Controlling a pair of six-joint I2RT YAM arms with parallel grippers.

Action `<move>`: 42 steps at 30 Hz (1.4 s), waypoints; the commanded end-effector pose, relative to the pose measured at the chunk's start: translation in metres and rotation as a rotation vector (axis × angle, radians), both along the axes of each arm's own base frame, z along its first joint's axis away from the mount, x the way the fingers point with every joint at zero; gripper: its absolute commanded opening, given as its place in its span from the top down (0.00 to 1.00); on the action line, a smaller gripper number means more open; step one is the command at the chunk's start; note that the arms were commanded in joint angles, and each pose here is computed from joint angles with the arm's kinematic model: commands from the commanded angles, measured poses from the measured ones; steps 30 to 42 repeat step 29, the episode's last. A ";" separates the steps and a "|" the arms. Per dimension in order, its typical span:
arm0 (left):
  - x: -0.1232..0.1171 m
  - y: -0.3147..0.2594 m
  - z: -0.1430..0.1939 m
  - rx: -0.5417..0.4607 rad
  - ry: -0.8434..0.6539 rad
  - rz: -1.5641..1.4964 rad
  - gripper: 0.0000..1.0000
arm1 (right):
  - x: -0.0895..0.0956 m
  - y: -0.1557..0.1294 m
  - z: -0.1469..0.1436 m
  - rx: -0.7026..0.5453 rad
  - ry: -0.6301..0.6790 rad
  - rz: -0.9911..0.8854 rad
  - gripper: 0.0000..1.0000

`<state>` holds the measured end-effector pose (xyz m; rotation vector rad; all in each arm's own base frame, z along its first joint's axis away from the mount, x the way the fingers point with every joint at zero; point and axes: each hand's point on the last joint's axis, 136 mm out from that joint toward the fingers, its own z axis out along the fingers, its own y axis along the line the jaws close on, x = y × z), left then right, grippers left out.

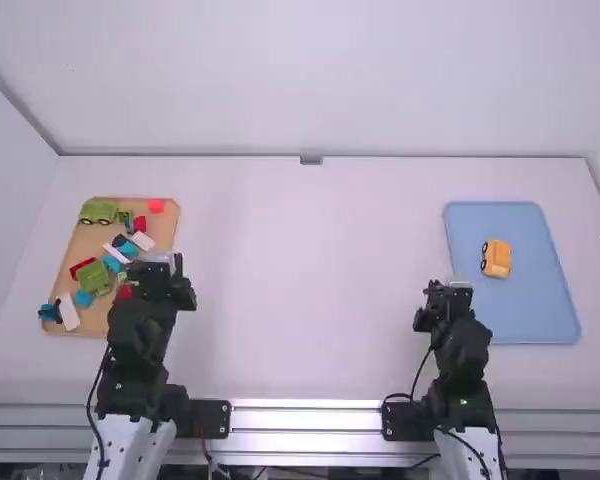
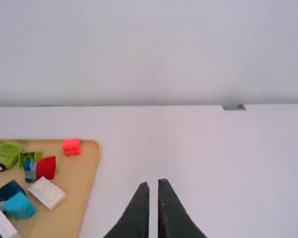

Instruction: Assemble lego blocks to make yellow taxi

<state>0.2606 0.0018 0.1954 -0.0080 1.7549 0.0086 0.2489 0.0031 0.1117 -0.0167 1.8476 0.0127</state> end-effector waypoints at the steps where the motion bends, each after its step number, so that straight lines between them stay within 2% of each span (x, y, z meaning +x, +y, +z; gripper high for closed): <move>1: -0.004 -0.002 -0.009 -0.001 -0.010 -0.010 1.00 | -0.001 0.000 0.002 0.004 -0.024 -0.003 0.97; 3: -0.006 -0.002 -0.019 -0.001 -0.010 -0.010 1.00 | -0.001 0.000 0.010 0.004 -0.055 -0.003 1.00; 17: -0.013 -0.002 -0.063 -0.001 -0.012 -0.010 1.00 | -0.003 0.000 0.036 0.004 -0.172 -0.002 1.00; 24: -0.015 -0.002 -0.048 -0.001 -0.079 -0.010 1.00 | -0.003 0.000 0.036 0.004 -0.172 -0.002 1.00; 42: -0.015 -0.002 -0.048 -0.001 -0.079 -0.010 1.00 | -0.003 0.000 0.036 0.004 -0.172 -0.002 1.00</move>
